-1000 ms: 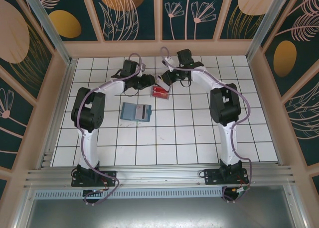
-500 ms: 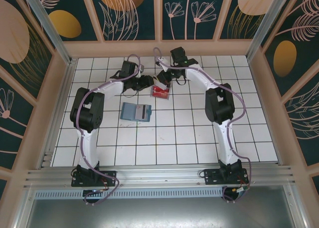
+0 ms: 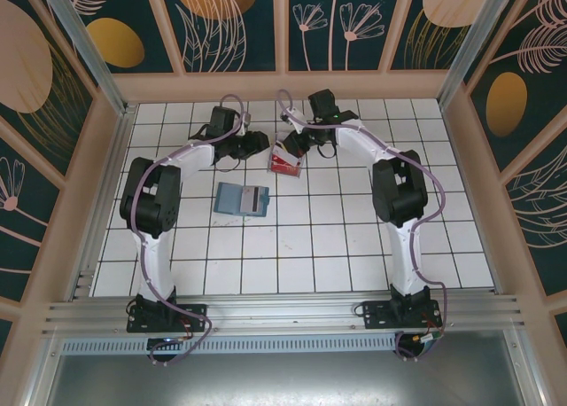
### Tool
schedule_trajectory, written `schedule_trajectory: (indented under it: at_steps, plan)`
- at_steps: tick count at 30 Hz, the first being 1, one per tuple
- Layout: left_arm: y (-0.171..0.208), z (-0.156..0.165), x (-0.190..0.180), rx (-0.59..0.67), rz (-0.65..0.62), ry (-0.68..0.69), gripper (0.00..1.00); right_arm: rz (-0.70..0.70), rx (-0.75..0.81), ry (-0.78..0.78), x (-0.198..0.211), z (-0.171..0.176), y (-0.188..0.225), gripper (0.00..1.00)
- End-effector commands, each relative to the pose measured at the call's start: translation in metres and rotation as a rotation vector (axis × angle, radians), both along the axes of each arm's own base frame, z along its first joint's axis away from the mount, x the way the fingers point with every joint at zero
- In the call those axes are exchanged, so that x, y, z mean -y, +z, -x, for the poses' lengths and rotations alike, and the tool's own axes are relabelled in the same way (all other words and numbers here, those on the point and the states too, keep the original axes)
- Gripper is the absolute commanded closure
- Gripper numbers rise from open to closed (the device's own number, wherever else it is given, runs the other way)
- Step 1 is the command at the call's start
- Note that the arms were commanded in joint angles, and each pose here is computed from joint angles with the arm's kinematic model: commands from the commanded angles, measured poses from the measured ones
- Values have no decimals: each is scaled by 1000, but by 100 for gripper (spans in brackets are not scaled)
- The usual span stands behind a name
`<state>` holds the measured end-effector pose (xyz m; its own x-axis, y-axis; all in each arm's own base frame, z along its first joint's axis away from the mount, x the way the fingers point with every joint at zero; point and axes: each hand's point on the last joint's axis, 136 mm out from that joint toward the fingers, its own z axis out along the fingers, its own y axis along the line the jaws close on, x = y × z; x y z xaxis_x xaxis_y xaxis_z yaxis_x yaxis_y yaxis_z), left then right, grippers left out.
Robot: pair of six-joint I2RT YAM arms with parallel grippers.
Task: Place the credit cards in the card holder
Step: Place the credit card in the storage box.
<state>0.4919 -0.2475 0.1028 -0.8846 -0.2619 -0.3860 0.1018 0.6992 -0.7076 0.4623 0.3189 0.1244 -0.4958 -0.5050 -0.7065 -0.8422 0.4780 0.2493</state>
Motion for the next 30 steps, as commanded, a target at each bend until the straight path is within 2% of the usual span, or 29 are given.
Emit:
schedule_trajectory:
  at_steps: [1, 8, 12, 19, 30]
  plan:
    - [21, 1, -2, 38, 32, 3, 55, -14, -86, 24, 0, 15, -10, 97]
    - [14, 1, -3, 24, 32, 6, 55, -72, -85, 42, -1, 23, 5, 97]
    - [13, 0, -2, 22, 37, 4, 55, -59, -100, 30, 3, 16, -6, 97]
    - [13, 1, -2, 20, 34, 5, 55, -54, -67, 36, 0, -1, 4, 97]
    - [10, 1, -2, 12, 32, 0, 55, -6, -75, 53, 4, -3, -24, 97]
